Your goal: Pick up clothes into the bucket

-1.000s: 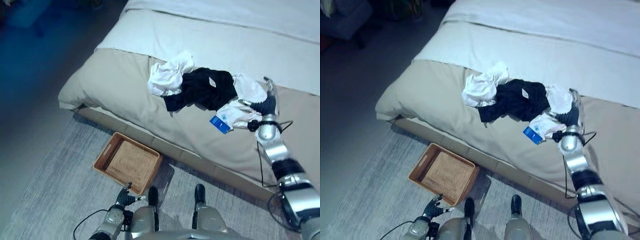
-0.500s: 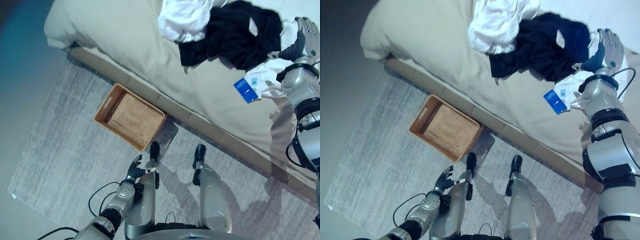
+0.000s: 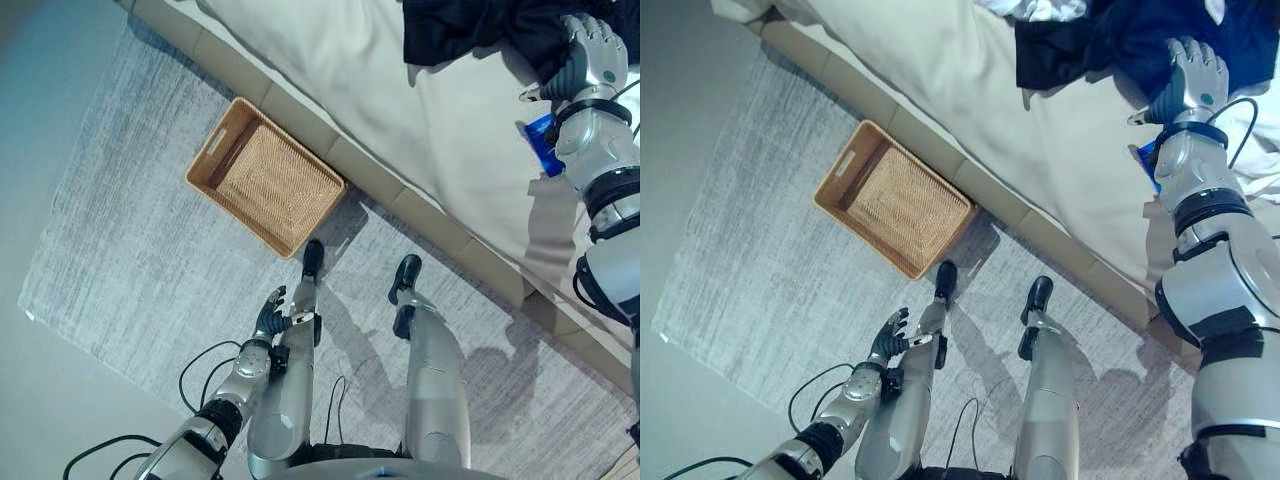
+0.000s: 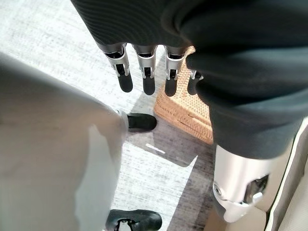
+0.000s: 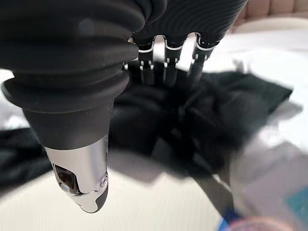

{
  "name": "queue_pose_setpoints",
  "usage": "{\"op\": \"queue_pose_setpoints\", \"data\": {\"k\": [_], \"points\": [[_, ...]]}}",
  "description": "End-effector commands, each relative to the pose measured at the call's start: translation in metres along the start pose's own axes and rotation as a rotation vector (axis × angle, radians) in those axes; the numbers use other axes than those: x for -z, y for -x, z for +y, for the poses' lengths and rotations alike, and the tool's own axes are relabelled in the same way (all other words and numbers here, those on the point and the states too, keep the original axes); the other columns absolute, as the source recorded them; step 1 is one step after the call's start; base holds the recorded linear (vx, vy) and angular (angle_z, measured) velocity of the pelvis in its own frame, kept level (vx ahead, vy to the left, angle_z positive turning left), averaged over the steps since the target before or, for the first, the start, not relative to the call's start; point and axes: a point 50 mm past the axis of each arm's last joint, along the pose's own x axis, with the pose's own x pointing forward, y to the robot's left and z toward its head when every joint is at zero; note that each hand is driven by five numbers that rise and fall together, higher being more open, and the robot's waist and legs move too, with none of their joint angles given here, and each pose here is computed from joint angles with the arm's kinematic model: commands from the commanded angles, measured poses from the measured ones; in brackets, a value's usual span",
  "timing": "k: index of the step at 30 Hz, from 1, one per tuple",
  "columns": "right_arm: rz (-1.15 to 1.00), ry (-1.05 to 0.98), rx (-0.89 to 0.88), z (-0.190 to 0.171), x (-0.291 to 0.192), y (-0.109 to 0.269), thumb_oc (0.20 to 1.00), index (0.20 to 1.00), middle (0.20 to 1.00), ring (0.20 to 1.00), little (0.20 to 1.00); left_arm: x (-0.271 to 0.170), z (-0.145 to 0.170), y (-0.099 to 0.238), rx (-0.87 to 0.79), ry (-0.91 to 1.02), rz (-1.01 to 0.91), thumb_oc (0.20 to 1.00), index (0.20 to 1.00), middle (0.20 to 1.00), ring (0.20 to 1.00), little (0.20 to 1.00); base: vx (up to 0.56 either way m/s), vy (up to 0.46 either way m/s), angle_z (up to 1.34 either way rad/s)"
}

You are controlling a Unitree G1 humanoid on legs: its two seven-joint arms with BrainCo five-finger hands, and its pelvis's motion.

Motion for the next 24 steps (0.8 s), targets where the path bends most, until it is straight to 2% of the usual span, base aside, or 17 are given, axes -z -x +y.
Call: {"op": "queue_pose_setpoints", "data": {"k": [1,5,7,8,9,11,15,20,21,22,23,24], "points": [[0.006,0.054,0.137,-0.052,0.001,-0.017,1.0,1.0,1.0,1.0,1.0,-0.01,-0.018,0.001,0.053,0.041,-0.052,1.0,1.0,1.0,1.0,1.0,0.01,0.01,0.04],[-0.017,0.039,0.202,-0.066,-0.008,-0.021,1.0,1.0,1.0,1.0,1.0,-0.019,-0.021,0.001,0.063,0.054,-0.089,1.0,1.0,1.0,1.0,1.0,0.02,-0.001,0.0],[-0.022,-0.027,0.265,-0.086,-0.018,-0.026,1.0,1.0,1.0,1.0,1.0,-0.021,-0.024,0.001,0.071,0.057,-0.094,1.0,1.0,1.0,1.0,1.0,0.04,-0.008,0.01],[-0.032,-0.054,0.273,-0.09,-0.024,-0.027,0.523,0.523,0.523,0.523,0.523,-0.017,-0.024,0.002,0.067,0.063,-0.082,1.0,1.0,1.0,1.0,1.0,0.0,0.0,0.0],[-0.037,-0.101,0.292,-0.096,-0.031,-0.028,0.347,0.347,0.347,0.347,0.347,-0.017,-0.024,0.002,0.065,0.068,-0.079,1.0,1.0,1.0,1.0,1.0,0.1,-0.012,0.04],[-0.036,-0.131,0.315,-0.106,-0.034,-0.03,0.2,0.2,0.2,0.2,0.2,-0.018,-0.026,0.002,0.07,0.067,-0.081,1.0,1.0,1.0,1.0,1.0,0.0,0.0,0.0],[-0.036,-0.232,0.378,-0.127,-0.04,-0.032,0.2,0.2,0.2,0.2,0.2,-0.022,-0.026,0.001,0.065,0.076,-0.096,1.0,1.0,1.0,1.0,1.0,0.0,0.0,0.0],[-0.035,-0.299,0.388,-0.134,-0.038,-0.033,0.2,0.2,0.2,0.2,0.2,-0.024,-0.028,0.001,0.075,0.074,-0.096,1.0,1.0,1.0,1.0,1.0,0.0,0.0,0.01],[-0.046,-0.316,0.383,-0.132,-0.04,-0.032,0.479,0.479,0.479,0.479,0.479,-0.024,-0.027,0.0,0.067,0.075,-0.096,1.0,1.0,1.0,1.0,1.0,0.0,-0.008,0.03],[-0.053,-0.326,0.379,-0.131,-0.041,-0.032,0.576,0.576,0.576,0.576,0.576,-0.024,-0.026,0.0,0.062,0.075,-0.095,1.0,1.0,1.0,1.0,1.0,0.0,-0.014,0.05],[-0.074,-0.344,0.369,-0.128,-0.045,-0.032,1.0,1.0,1.0,1.0,1.0,-0.024,-0.024,-0.001,0.051,0.079,-0.095,1.0,1.0,1.0,1.0,1.0,0.0,-0.015,0.06],[-0.102,-0.341,0.347,-0.124,-0.049,-0.031,1.0,1.0,1.0,1.0,1.0,-0.023,-0.022,-0.001,0.041,0.076,-0.093,1.0,1.0,1.0,1.0,1.0,-0.01,-0.019,0.07]]}}
